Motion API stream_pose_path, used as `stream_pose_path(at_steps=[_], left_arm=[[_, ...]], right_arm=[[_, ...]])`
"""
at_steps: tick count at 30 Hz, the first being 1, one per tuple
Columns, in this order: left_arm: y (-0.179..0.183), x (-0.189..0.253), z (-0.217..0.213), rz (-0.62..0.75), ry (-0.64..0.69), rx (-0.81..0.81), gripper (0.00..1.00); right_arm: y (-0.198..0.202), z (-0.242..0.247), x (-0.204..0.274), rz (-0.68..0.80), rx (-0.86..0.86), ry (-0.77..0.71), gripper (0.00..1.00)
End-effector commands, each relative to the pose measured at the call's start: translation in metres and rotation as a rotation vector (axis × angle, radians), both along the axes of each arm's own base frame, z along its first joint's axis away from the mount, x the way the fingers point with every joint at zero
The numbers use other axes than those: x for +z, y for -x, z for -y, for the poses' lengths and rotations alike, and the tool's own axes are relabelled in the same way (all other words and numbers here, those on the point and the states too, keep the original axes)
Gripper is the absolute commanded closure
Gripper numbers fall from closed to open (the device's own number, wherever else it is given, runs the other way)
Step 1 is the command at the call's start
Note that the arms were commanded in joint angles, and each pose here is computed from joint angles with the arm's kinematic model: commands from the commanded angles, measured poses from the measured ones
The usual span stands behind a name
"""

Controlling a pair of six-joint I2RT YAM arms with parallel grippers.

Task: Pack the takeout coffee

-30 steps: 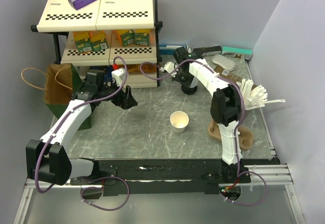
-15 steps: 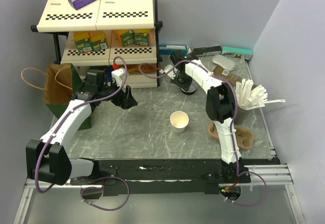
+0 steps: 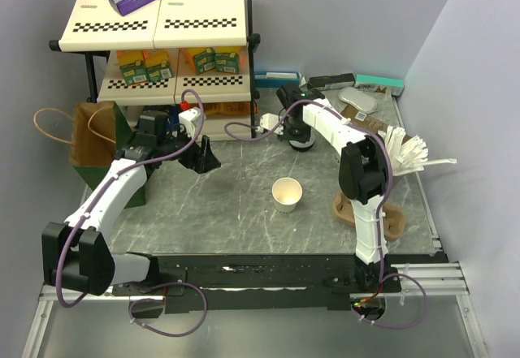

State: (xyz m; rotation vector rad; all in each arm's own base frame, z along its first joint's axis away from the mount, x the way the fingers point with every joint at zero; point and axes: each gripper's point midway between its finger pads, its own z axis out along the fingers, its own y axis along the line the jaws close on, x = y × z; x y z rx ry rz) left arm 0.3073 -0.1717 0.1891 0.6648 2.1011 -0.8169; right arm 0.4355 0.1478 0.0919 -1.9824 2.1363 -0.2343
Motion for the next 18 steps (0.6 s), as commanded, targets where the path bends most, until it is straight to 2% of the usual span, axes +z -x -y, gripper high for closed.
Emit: stream_pose_path(at_steps=[1,8,18], left_arm=[[-0.001,0.005,0.002,0.032,0.006,-0.009,0.16],[0.001,0.004,0.002,0.028,0.007,-0.006,0.16],[0.000,0.006,0.004,0.022,0.017,-0.012,0.16]], right_arm=[[-0.008,-0.016,0.018,-0.015,0.067,-0.076,0.79],[-0.006,-0.022,0.002,-0.057,0.062,-0.101,0.79],[-0.005,-0.015,-0.008,-0.091,0.036,-0.038,0.79]])
